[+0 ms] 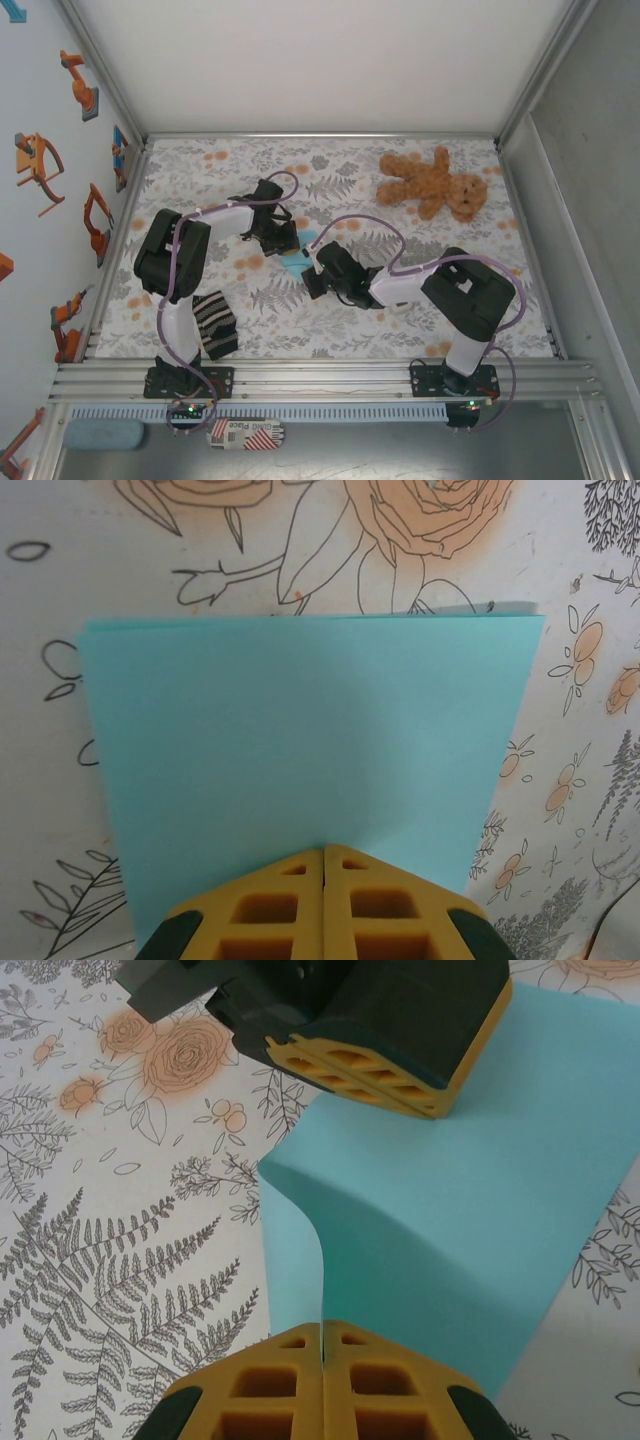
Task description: Fold a paper plane with a square sheet of paper (pick it up from the middle)
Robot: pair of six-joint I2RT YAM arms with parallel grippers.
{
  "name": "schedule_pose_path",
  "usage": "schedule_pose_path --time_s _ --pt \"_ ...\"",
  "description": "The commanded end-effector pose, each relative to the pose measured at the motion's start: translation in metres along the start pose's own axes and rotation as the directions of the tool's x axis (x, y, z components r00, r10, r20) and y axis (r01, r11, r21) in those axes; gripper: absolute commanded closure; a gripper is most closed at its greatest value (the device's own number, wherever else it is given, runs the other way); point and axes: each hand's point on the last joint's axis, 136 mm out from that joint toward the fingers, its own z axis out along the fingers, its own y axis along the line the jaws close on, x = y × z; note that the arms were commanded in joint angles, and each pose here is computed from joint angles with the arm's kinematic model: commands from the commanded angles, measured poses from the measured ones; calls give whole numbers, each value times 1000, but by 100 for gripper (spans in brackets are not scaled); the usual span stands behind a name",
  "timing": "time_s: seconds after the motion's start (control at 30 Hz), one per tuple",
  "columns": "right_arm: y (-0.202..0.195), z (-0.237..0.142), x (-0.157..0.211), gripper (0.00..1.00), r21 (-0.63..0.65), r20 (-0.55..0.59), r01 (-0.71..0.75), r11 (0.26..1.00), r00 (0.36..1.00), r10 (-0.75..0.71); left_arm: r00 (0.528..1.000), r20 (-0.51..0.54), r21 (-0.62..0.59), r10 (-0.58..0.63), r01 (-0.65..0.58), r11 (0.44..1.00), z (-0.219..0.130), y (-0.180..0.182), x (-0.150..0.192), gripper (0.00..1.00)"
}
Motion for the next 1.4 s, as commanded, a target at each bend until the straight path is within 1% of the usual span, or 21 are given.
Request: schedule_pose_path --time_s 0.0,0.2,0.37,0.63,1.03,1.2,1.27,1.37 --pt "-7 -1 -13 100 37 16 -4 999 1000 4 998 -66 -50 14 -17 999 11 14 13 95" --pt "-14 1 -16 100 73 8 -24 997 1000 23 997 -79 -49 25 -29 998 12 14 15 95" --pt "-12 4 -15 100 63 -4 -25 998 1000 26 996 -82 -49 26 -30 998 13 14 15 95" --pt "-15 9 -4 100 74 -54 -59 996 997 63 997 -80 -49 23 -27 998 12 14 14 95" --pt "-16 16 0 100 79 -75 -78 994 994 84 997 -80 -43 21 -25 999 12 12 14 95" --pt "-18 15 2 100 88 -85 -81 993 992 88 997 -74 -22 30 -32 999 7 4 11 95" --pt "-19 15 3 100 90 -87 -82 993 992 89 997 -61 -8 38 -39 999 2 -2 7 94" --pt "-18 16 5 100 88 -94 -84 993 991 92 998 -24 16 59 -58 998 -11 -15 -1 89"
